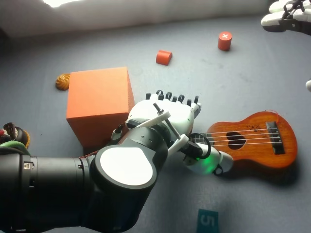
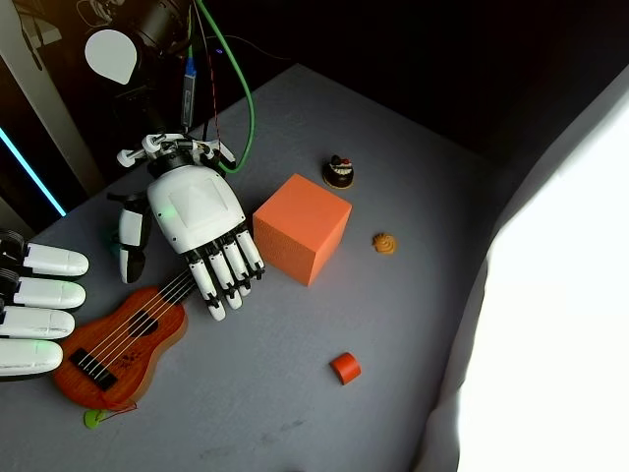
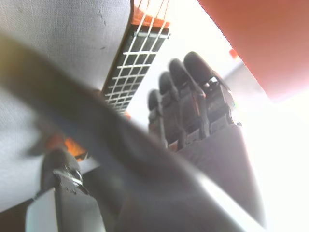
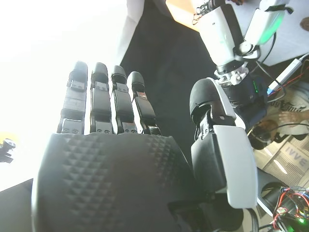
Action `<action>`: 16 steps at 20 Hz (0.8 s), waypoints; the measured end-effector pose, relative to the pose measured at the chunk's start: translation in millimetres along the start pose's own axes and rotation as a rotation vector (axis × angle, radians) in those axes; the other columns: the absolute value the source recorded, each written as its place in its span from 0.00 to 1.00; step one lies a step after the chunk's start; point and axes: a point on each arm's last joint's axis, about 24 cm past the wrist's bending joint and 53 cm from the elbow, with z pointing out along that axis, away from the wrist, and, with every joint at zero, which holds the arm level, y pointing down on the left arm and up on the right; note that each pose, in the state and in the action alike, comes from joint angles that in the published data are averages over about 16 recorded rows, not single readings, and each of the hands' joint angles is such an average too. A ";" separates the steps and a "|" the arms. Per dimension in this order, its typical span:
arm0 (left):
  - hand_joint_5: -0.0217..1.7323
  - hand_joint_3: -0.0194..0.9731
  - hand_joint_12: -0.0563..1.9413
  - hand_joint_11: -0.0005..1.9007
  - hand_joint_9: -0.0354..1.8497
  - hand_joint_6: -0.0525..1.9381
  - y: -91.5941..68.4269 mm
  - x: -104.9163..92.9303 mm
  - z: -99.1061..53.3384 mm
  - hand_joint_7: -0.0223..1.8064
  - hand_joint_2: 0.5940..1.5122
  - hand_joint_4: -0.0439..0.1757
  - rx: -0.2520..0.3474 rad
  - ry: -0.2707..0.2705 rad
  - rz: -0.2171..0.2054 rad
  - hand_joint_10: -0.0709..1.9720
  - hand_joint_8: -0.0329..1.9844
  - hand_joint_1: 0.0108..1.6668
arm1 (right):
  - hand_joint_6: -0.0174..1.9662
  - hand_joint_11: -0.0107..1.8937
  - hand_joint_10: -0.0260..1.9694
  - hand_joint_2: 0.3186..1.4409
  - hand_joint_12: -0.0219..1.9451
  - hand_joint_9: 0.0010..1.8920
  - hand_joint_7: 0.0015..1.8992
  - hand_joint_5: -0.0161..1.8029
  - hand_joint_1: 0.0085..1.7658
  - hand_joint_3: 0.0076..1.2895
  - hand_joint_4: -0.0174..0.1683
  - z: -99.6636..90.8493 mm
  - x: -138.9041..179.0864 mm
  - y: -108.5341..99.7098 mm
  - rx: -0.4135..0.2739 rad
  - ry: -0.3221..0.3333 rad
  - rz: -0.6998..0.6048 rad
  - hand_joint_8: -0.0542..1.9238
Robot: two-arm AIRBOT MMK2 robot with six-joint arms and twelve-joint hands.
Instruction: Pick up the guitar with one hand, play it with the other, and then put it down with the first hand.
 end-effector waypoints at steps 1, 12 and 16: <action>0.10 0.03 0.45 0.03 0.10 0.14 -1.8 -1.5 0.3 0.11 0.38 0.50 0.004 0.000 0.007 0.28 0.16 0.18 | 0.17 0.02 0.10 0.89 0.17 0.03 0.06 0.02 0.18 0.01 0.11 0.1 0.3 0.4 -0.001 0.001 -0.001 0.04; 0.06 0.03 0.18 0.01 0.07 0.03 -23.2 -52.2 -6.1 0.07 0.43 0.56 0.015 0.002 0.092 0.05 0.02 0.03 | 0.20 0.02 0.13 0.89 0.21 0.04 0.09 0.03 0.17 0.01 0.11 0.6 3.1 3.9 -0.010 0.009 -0.010 0.04; 0.15 0.03 0.36 0.03 0.15 0.04 -34.2 -78.2 -17.6 0.17 0.48 0.43 0.023 0.012 0.107 0.11 0.03 0.01 | 0.27 0.02 0.25 0.89 0.39 0.07 0.14 0.06 0.17 0.01 0.11 0.7 3.7 5.0 -0.013 0.011 -0.012 0.10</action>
